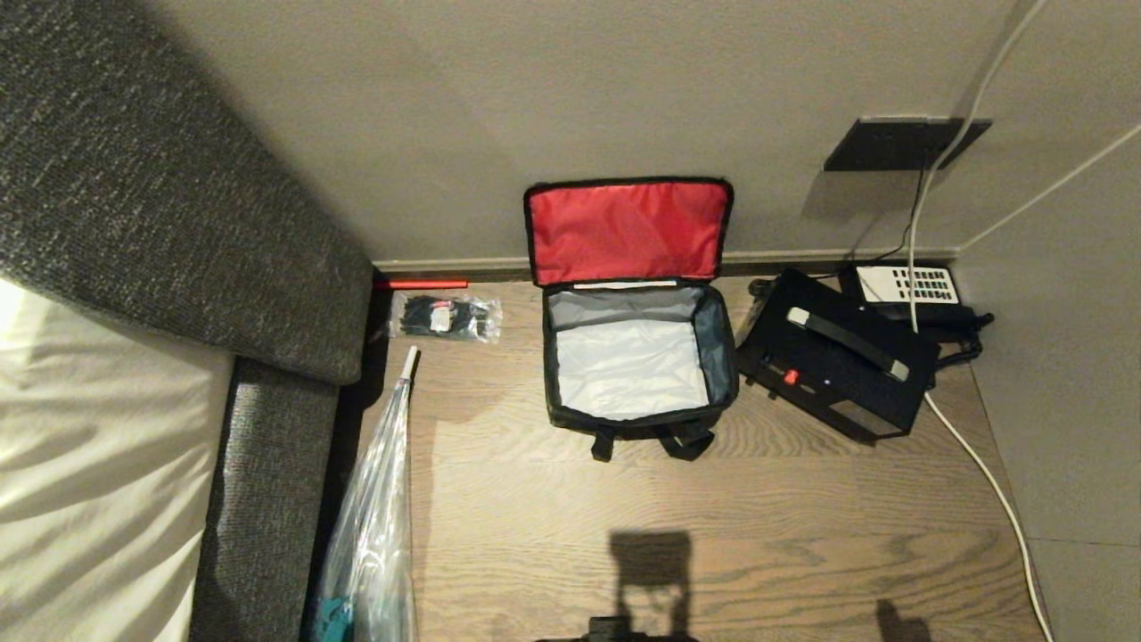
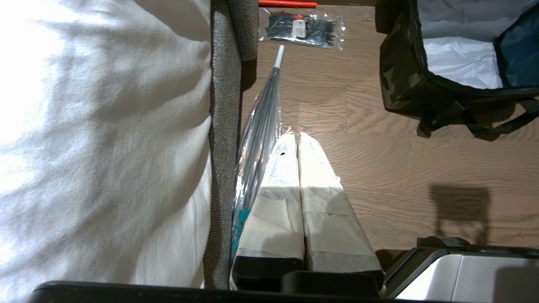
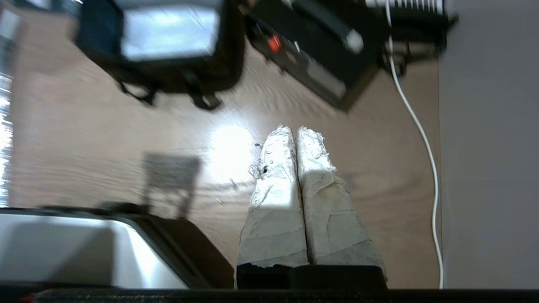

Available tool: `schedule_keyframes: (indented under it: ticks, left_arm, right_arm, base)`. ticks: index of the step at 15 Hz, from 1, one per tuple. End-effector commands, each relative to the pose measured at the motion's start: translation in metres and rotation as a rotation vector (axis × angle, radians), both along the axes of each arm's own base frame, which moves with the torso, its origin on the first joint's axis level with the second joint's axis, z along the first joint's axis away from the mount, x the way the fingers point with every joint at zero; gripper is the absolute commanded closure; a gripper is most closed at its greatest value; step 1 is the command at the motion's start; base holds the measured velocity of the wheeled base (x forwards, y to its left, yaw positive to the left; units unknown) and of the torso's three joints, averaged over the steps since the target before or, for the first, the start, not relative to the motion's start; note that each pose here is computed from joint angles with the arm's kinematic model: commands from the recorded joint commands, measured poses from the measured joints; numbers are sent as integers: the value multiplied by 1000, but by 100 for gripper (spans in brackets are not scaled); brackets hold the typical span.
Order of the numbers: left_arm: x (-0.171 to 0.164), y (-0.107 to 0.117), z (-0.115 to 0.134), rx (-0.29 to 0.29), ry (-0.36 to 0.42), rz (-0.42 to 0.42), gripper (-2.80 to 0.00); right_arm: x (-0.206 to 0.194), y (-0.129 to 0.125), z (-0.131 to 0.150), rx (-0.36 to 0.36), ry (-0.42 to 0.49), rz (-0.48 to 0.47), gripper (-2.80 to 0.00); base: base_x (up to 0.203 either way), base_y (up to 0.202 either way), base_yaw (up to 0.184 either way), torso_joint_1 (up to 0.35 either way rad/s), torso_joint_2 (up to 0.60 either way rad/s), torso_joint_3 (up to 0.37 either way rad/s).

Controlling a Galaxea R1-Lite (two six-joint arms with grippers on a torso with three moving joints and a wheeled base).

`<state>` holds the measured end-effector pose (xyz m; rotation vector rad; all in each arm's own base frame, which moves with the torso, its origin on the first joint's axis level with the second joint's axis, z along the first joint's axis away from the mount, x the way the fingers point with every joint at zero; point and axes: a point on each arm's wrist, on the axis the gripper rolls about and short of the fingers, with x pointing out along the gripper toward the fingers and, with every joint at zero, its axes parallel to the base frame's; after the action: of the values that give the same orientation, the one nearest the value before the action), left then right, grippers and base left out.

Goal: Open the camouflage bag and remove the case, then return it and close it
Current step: Grip the handle again

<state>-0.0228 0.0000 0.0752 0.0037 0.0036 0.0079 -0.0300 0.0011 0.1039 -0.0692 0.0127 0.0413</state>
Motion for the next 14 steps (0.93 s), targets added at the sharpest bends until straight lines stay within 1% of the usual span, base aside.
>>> schedule_keyframes:
  ticks: [1, 2, 3, 4, 5, 6, 7, 8, 9, 11, 13, 14]
  left_arm:
    - [0, 0, 0, 1, -1, 0, 0]
    - [0, 0, 0, -2, -1, 1, 0]
    - [0, 0, 0, 4, -1, 0, 0]
    - [0, 0, 0, -1, -1, 1, 0]
    - [0, 0, 0, 4, -1, 0, 0]
    - [0, 0, 0, -1, -1, 1, 0]
    - [0, 0, 0, 1, -1, 0, 0]
    - [0, 0, 0, 1, -2, 1, 0]
    - [0, 0, 0, 1, -1, 1, 0]
    - [0, 0, 0, 1, -1, 1, 0]
    - [0, 0, 0, 1, -1, 0, 0]
    - [0, 0, 0, -1, -2, 1, 0]
  right_arm:
    - [-31, 1, 46, 9, -3, 40, 0]
    - [-42, 1, 67, 36, 8, 50, 0]
    - [-42, 1, 87, 89, 51, 56, 0]
    - [-29, 1, 104, 133, 137, 61, 0]
    - [-6, 1, 120, 161, 239, 59, 0]
    - [31, 1, 134, 173, 360, 49, 0]
    - [70, 2, 141, 178, 465, 40, 0]
    - [111, 4, 142, 175, 549, 34, 0]
    - [154, 5, 139, 176, 612, 28, 0]
    - [234, 8, 116, 213, 690, 4, 0]
    - [302, 8, 80, 263, 733, -18, 0]
    - [331, 7, 63, 276, 733, -21, 0]
  base:
    - [0, 0, 0, 0, 0, 0]
    - [0, 0, 0, 0, 0, 0]
    - [0, 0, 0, 0, 0, 0]
    - [0, 0, 0, 0, 0, 0]
    - [0, 0, 0, 0, 0, 0]
    - [0, 0, 0, 0, 0, 0]
    - [0, 0, 0, 0, 0, 0]
    - [0, 0, 0, 0, 0, 0]
    - [0, 0, 0, 0, 0, 0]
    - [0, 0, 0, 0, 0, 0]
    - [0, 0, 0, 0, 0, 0]
    - [0, 0, 0, 0, 0, 0]
